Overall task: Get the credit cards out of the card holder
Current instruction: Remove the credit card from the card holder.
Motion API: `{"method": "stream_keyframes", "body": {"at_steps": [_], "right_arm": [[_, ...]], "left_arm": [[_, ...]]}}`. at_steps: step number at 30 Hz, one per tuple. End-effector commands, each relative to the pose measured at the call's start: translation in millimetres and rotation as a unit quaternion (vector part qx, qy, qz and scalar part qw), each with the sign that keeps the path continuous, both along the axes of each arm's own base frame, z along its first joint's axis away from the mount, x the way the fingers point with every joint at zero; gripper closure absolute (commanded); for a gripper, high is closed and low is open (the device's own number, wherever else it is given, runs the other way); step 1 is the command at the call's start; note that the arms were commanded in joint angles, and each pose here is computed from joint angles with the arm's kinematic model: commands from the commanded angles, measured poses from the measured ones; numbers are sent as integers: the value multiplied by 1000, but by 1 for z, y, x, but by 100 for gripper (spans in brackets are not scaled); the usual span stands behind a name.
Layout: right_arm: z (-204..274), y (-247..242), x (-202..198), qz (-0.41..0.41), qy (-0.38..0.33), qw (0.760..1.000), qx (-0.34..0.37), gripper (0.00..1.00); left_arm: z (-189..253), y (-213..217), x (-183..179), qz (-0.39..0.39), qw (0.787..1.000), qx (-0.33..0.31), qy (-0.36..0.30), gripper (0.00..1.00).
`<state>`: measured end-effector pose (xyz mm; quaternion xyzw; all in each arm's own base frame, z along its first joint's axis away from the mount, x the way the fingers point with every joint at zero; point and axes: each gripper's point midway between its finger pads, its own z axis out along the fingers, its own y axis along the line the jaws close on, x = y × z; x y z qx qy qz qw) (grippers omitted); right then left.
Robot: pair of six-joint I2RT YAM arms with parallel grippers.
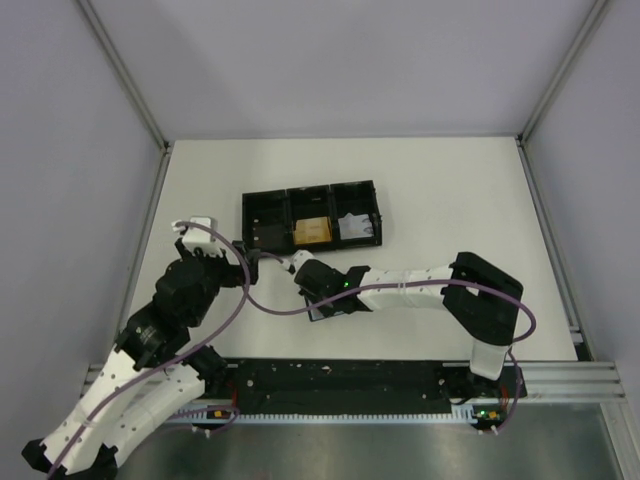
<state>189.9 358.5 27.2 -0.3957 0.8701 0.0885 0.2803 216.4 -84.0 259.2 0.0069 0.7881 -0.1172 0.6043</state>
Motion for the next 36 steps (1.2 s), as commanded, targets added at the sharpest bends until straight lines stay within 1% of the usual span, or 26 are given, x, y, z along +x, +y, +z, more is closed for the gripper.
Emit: {"method": "stream_keyframes", "body": {"at_steps": [1,2,6,8,12,13,15,17,20,21,23,24,25,27,29,31,34,36], "right_arm": [[-11,-10,3,-10,10,1000,-4,98],[-10,-10,3,-11,15,1000,4,100],[-2,-6,7,-15,36,998,57,100],[4,-3,10,-17,49,994,94,100],[19,1,10,-19,90,979,184,100],[24,3,10,-16,92,974,205,100],[33,-1,15,-20,79,973,217,100],[39,-8,19,-29,60,975,212,100],[46,-19,23,-32,39,980,191,100],[47,-20,23,-31,35,982,185,96],[54,-20,22,-27,19,983,183,79],[56,-20,25,-31,7,983,179,68],[58,-19,24,-26,0,984,178,56],[59,-14,22,-18,-3,984,178,44],[54,-14,24,-25,0,985,169,39],[51,-24,34,-49,-21,988,147,36],[45,-32,42,-63,-40,990,121,31],[37,-35,44,-66,-39,992,103,31]], "left_arm": [[-14,-35,-3,-56,995,-71,34,7],[-19,-40,-4,-64,994,-84,39,7],[-38,-59,-7,-88,985,-138,62,9],[-50,-67,-6,-95,981,-152,77,10],[-72,-74,-2,-80,975,-179,105,11],[-75,-74,-1,-76,974,-183,106,11],[-82,-72,3,-60,974,-195,103,11],[-91,-72,6,-52,973,-200,103,11],[-109,-68,11,-27,974,-192,121,12],[-115,-67,12,-19,973,-190,128,13],[-126,-66,14,-5,972,-189,139,14],[-132,-65,16,5,972,-185,147,14],[-136,-62,17,17,971,-181,153,14],[-137,-57,19,31,972,-176,155,13],[-127,-53,20,33,972,-181,145,10],[-101,-56,19,12,973,-195,121,7],[-52,-64,10,-41,971,-221,75,5],[-11,-73,0,-95,966,-235,37,4]]}}
